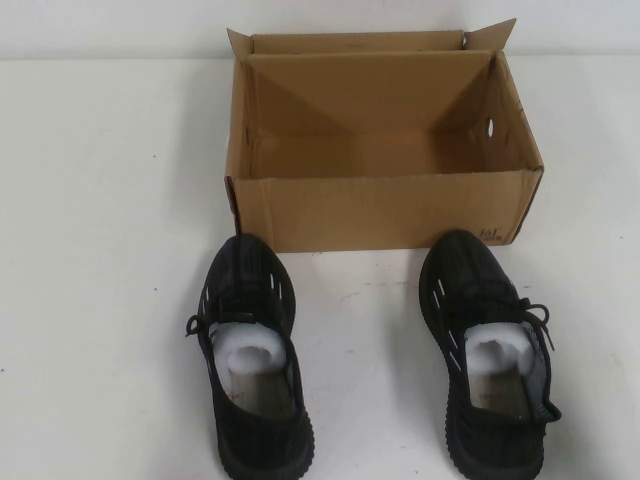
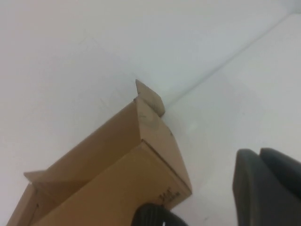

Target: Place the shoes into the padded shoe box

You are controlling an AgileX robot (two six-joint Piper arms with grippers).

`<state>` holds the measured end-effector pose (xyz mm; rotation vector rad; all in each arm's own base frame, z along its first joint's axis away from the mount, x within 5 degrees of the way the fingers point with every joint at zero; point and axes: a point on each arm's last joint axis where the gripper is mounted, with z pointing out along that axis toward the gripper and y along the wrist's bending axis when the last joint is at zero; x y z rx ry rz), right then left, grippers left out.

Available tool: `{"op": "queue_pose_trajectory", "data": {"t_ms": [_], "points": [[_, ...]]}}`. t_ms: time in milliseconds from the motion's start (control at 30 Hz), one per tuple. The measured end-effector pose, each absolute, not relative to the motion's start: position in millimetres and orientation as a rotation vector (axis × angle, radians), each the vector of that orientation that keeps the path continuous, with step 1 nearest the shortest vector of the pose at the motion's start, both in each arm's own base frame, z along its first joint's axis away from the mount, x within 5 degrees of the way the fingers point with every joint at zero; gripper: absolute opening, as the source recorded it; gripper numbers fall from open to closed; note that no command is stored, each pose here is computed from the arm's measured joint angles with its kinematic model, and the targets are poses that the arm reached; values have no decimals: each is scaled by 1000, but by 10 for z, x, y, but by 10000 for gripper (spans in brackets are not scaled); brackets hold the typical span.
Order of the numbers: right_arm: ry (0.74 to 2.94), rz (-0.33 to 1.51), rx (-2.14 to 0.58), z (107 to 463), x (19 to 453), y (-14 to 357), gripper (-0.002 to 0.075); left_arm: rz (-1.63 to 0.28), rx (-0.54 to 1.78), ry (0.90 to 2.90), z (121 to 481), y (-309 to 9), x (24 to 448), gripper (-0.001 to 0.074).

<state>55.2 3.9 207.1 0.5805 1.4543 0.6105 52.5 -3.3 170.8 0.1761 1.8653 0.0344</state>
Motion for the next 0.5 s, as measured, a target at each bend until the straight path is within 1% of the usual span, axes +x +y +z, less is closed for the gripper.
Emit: {"op": "queue_pose_trajectory", "data": {"t_ms": [100, 200, 333, 500], "points": [[1569, 675, 532, 2211, 585, 133, -3, 34, 176, 1865, 1708, -33, 525, -4], [1779, 694, 442, 2408, 703, 230, -3, 34, 176, 1865, 1708, -33, 525, -4], [2093, 585, 260, 2659, 952, 261, -3, 34, 176, 1865, 1708, -33, 525, -4], [2311, 475, 34, 3026, 1321, 233, -3, 34, 176, 1865, 1708, -33, 525, -4]]}}
